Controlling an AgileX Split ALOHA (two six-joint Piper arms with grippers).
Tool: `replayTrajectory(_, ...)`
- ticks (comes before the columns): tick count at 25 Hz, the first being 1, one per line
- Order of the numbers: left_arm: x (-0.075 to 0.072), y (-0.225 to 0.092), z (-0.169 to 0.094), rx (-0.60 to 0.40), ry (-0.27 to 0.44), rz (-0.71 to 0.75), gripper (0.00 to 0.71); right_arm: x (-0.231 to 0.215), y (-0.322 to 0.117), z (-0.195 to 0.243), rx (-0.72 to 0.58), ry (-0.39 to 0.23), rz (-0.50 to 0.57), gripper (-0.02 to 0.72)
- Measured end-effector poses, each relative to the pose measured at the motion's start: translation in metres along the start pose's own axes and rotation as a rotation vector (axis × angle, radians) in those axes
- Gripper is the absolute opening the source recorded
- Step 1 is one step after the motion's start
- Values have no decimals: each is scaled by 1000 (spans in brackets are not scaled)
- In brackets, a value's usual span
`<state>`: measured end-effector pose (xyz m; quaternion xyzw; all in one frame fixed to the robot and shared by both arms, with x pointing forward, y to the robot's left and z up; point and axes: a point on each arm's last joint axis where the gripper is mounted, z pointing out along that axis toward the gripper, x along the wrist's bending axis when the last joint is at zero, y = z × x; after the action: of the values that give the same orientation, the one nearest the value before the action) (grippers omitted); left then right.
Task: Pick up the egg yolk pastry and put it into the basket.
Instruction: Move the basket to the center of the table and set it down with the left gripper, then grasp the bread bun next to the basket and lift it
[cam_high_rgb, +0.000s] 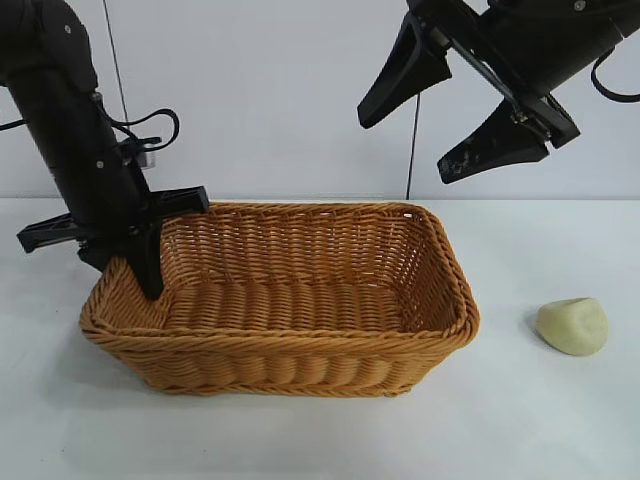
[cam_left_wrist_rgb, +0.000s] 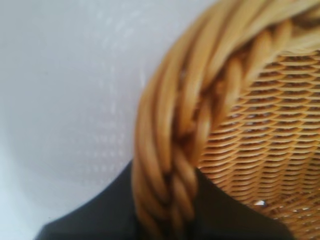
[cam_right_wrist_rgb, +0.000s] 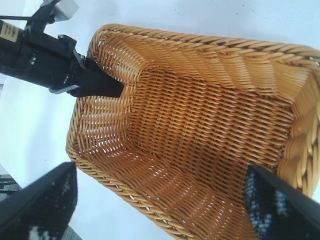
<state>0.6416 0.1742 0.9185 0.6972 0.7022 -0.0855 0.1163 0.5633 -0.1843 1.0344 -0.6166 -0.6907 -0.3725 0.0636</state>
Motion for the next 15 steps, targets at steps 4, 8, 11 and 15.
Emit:
replayTrajectory(4,-6,9,-12,-29,-15,13,501,0,0,0,0,0,0,622)
replayTrajectory(8,-14,14,-27,-16,-28,33,645,0,0,0,0,0,0,622)
replayTrajectory(11,-22,21,-46,-20,-41,57,664,0,0,0,0,0,0,622)
replayTrajectory(15,-31,32,-75,-69,-26,107,665,0,-1,0,7,3,0,622)
